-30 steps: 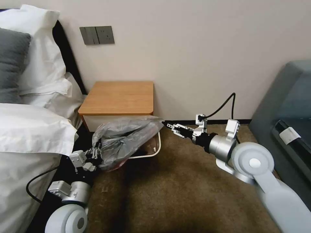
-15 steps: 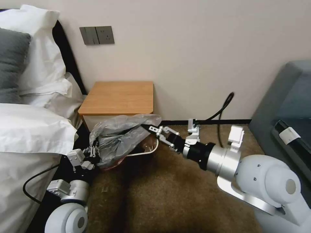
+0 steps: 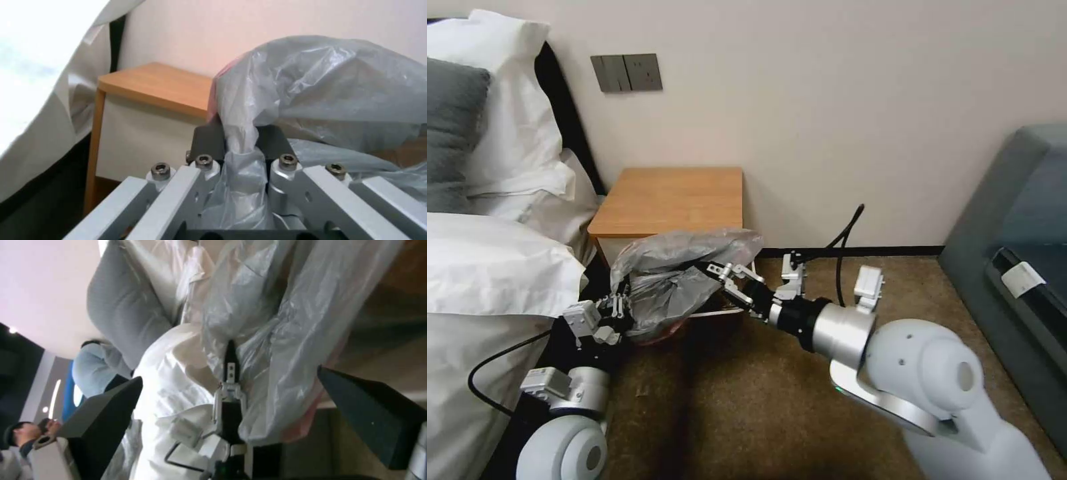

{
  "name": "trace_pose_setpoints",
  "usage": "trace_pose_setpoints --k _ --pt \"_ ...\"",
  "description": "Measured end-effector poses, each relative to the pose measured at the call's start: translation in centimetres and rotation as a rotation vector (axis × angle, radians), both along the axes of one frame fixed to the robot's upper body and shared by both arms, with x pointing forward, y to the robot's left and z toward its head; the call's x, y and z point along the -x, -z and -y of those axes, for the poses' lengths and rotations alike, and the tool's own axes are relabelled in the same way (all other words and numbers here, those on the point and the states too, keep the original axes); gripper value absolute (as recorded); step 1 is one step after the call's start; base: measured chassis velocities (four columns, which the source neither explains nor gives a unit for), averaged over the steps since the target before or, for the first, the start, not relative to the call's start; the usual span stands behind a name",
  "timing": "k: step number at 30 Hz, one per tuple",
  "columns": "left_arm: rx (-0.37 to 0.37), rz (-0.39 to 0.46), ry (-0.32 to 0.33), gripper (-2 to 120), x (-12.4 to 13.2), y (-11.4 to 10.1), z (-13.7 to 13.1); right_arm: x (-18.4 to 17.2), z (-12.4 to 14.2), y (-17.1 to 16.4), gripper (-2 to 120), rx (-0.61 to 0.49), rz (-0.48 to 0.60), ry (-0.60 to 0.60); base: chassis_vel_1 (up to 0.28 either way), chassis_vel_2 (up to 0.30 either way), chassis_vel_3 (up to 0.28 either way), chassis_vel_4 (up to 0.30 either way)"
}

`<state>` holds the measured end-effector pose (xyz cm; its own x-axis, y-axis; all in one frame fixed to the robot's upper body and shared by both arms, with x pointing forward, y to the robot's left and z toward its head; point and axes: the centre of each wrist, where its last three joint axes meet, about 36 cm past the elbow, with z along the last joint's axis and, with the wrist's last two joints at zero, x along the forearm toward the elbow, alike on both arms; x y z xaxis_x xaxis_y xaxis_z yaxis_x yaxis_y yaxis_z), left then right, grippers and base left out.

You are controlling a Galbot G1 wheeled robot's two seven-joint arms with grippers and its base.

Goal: Pick up the garbage bag from the table and place it over the trash can.

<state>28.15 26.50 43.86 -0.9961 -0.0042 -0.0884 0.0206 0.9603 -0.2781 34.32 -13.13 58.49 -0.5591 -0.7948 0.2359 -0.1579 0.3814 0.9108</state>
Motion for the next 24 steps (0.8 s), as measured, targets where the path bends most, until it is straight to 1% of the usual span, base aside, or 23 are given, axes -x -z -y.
trace_pose_setpoints --k 9,10,11,12,13,14,15,16,19,20,21,23,24 --pt "0.004 0.015 0.004 10 0.1 -0.6 0.2 -1.5 -1.5 1.1 99 0.033 -0.006 0.011 0.000 0.000 0.000 0.000" --pt "0.004 0.014 0.003 10 0.2 -0.6 0.1 -1.7 -1.8 1.3 94 0.036 -0.001 0.012 0.000 0.000 0.000 0.000" --pt "0.004 0.014 0.003 10 0.2 -0.6 0.1 -1.7 -1.8 1.3 94 0.036 -0.001 0.012 0.000 0.000 0.000 0.000" --pt "0.003 0.014 0.002 10 0.2 -0.6 0.1 -1.7 -1.9 1.4 90 0.039 0.005 0.014 0.000 0.000 0.000 0.000" --pt "0.003 0.014 0.002 10 0.2 -0.6 0.1 -1.8 -2.0 1.5 87 0.040 0.010 0.016 0.000 0.000 0.000 0.000" --pt "0.004 0.015 0.001 10 0.2 -0.6 0.1 -1.9 -2.1 1.7 81 0.043 0.019 0.019 0.000 0.000 0.000 0.000" --pt "0.004 0.015 0.001 10 0.2 -0.6 0.1 -1.9 -2.1 1.7 81 0.043 0.019 0.019 0.000 0.000 0.000 0.000" --pt "0.004 0.015 0.001 10 0.2 -0.6 0.0 -1.9 -2.1 1.8 77 0.043 0.023 0.020 0.000 0.000 0.000 0.000" --pt "0.009 0.016 0.002 10 0.0 -0.7 0.0 -2.0 -2.1 1.9 61 0.046 0.028 0.021 0.000 0.000 0.000 0.000" --pt "0.009 0.016 0.002 10 0.0 -0.7 0.0 -2.0 -2.1 1.9 61 0.046 0.028 0.021 0.000 0.000 0.000 0.000" --pt "0.010 0.016 0.003 10 0.0 -0.7 0.0 -2.0 -2.1 1.9 58 0.048 0.030 0.021 0.000 0.000 0.000 0.000" --pt "0.017 0.013 0.001 10 0.0 -0.7 0.0 -1.9 -2.0 2.0 48 0.053 0.035 0.022 0.000 0.000 0.000 0.000" --pt "0.017 0.013 0.001 10 0.0 -0.7 0.0 -1.9 -2.0 2.0 48 0.053 0.035 0.022 0.000 0.000 0.000 0.000"
